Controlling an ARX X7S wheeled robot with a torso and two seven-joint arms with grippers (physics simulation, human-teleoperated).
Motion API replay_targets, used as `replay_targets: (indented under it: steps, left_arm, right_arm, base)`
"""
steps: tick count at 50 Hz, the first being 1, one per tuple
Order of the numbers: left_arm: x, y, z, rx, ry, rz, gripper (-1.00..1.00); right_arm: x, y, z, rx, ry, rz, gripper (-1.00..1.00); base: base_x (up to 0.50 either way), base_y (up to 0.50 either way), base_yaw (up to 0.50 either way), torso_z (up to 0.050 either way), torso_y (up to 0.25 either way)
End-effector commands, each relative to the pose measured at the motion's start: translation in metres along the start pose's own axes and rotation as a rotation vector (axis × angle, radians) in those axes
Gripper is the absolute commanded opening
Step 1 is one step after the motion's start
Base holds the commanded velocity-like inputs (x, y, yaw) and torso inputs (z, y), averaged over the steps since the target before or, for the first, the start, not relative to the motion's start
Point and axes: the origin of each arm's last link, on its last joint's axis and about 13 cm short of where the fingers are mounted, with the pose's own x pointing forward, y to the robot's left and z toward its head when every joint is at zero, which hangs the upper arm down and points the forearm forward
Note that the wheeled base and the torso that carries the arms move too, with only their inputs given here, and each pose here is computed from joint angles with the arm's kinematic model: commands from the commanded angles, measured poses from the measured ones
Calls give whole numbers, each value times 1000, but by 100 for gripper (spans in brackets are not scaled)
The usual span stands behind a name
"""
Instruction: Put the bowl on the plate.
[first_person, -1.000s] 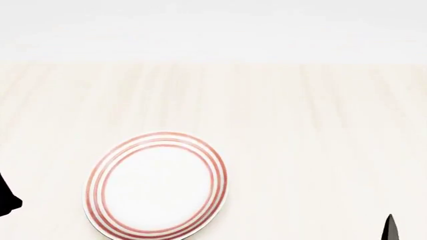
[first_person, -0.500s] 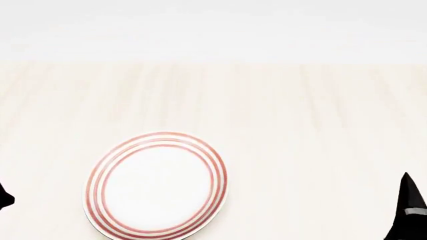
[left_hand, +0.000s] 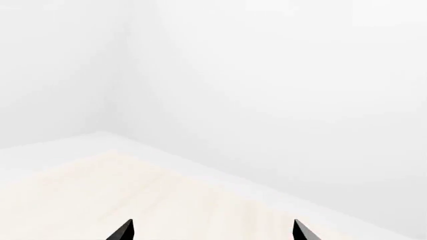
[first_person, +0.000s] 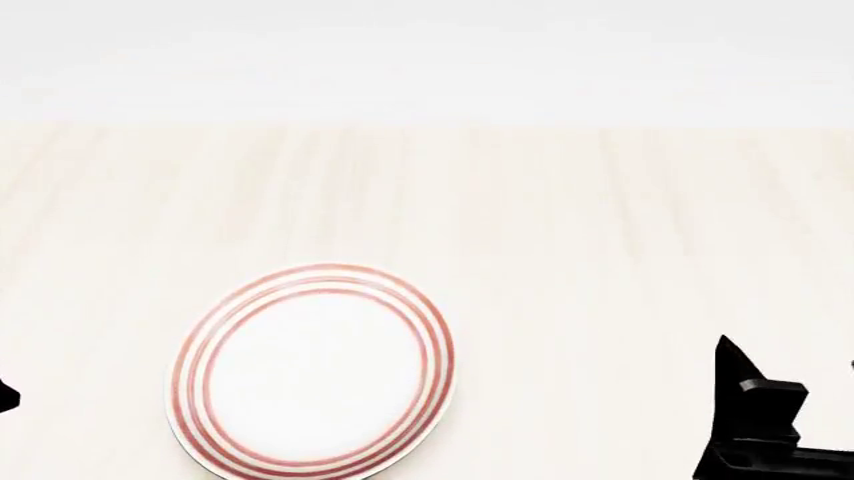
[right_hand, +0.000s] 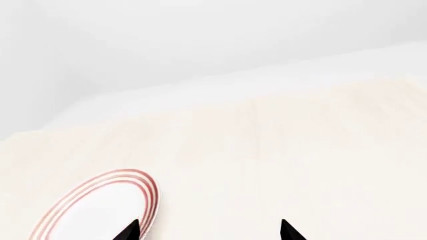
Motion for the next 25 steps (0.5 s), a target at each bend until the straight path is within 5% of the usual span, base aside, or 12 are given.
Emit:
replay_targets:
  steps: [1, 3, 5, 25]
  left_arm:
    - [1, 1, 0, -5, 2, 8, 100]
    - [1, 1, 0, -6, 2, 8, 100]
    - [1, 0, 0, -6, 2, 8, 100]
    - [2, 3, 1, -14, 4, 22, 100]
  right_arm:
    - [-3, -7, -28, 81, 168, 5, 100]
    - [3, 0, -55, 84, 369, 45, 100]
    - [18, 8, -3, 30, 110, 107, 100]
    - [26, 19, -14, -98, 271, 221, 100]
  base:
    - [0, 0, 0, 0, 0]
    - [0, 0, 0, 0, 0]
    - [0, 0, 0, 0, 0]
    - [0, 0, 0, 0, 0]
